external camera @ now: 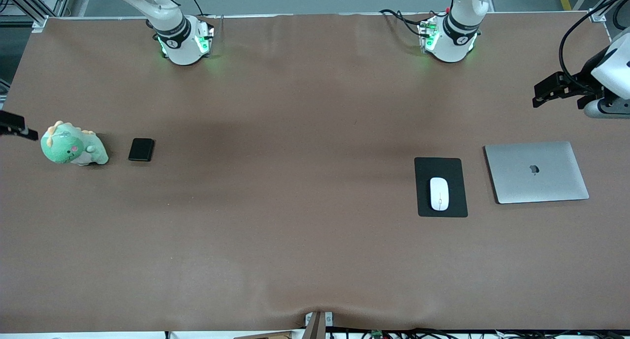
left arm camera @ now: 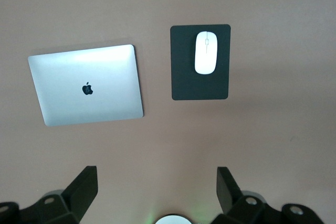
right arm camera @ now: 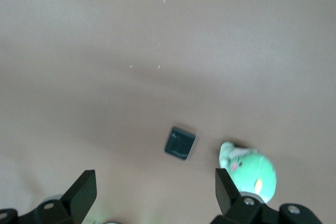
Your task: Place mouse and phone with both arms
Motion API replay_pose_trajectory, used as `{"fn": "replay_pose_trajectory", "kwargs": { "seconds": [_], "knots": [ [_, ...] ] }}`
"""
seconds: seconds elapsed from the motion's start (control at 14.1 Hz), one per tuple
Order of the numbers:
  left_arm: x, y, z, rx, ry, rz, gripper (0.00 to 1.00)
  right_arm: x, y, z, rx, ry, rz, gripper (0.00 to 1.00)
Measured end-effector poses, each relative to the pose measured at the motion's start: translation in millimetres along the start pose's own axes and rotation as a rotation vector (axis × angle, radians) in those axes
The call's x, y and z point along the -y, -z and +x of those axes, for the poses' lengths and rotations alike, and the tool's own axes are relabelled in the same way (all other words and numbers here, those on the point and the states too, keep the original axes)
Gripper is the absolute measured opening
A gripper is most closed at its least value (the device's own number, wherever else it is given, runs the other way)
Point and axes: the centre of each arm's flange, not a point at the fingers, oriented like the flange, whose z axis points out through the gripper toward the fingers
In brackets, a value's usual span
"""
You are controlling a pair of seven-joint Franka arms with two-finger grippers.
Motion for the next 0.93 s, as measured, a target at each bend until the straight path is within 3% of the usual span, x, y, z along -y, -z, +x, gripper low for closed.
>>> {"fn": "replay_pose_trajectory", "kwargs": {
  "seconds": [0.14, 0.28, 0.93],
  "knots": [
    [-2, 5, -3, -0.009, -0.004, -0.001, 1.0, 22, 18, -16, 0.022, -0.089, 0.012, 1.0],
    [2, 9, -6, -0.007, 0.002, -0.003, 1.0, 50, 29, -22, 0.038, -0.128, -0.027, 1.0],
    [-10, 14, -13, 0.007, -0.018, 0.001, 1.0, 113, 11, -55, 0.036, -0.068, -0.118, 1.0]
  ]
}}
